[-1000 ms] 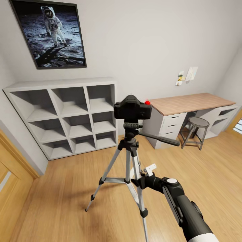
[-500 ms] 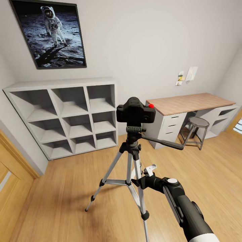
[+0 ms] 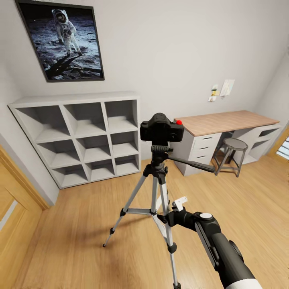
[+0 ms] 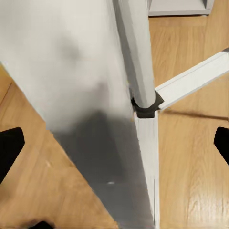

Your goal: Attach the digital camera to the camera tripod in the bedroom.

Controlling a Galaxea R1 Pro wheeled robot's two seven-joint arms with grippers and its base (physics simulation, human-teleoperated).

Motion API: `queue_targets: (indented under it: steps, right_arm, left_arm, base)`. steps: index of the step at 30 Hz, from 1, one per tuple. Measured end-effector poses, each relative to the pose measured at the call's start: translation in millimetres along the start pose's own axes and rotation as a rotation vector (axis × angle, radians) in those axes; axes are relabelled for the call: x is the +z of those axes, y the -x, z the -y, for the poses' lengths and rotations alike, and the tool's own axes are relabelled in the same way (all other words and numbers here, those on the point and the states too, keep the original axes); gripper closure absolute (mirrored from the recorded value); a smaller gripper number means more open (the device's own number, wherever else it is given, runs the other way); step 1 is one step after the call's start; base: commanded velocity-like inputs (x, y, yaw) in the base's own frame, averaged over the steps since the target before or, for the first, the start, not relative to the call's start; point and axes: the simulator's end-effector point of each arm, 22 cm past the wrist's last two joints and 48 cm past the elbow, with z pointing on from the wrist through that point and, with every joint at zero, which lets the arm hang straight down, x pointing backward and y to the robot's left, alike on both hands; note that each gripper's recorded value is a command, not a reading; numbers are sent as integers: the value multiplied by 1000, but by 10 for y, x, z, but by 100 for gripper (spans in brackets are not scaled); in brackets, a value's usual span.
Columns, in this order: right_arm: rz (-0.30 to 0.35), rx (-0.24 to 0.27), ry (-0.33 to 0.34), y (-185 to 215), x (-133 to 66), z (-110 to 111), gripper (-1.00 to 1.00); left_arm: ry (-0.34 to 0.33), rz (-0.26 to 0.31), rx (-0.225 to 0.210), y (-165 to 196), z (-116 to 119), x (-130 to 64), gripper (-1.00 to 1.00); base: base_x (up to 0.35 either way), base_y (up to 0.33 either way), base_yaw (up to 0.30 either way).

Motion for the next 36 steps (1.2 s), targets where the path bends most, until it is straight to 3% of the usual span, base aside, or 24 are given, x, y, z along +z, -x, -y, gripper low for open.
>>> queue_targets:
  steps: [36]
  right_arm:
    - [-3, 2, -2, -7, -7, 5, -100]
  left_arm:
    - [0, 1, -3, 6, -10, -1, -100]
  base:
    - [-21, 0, 0]
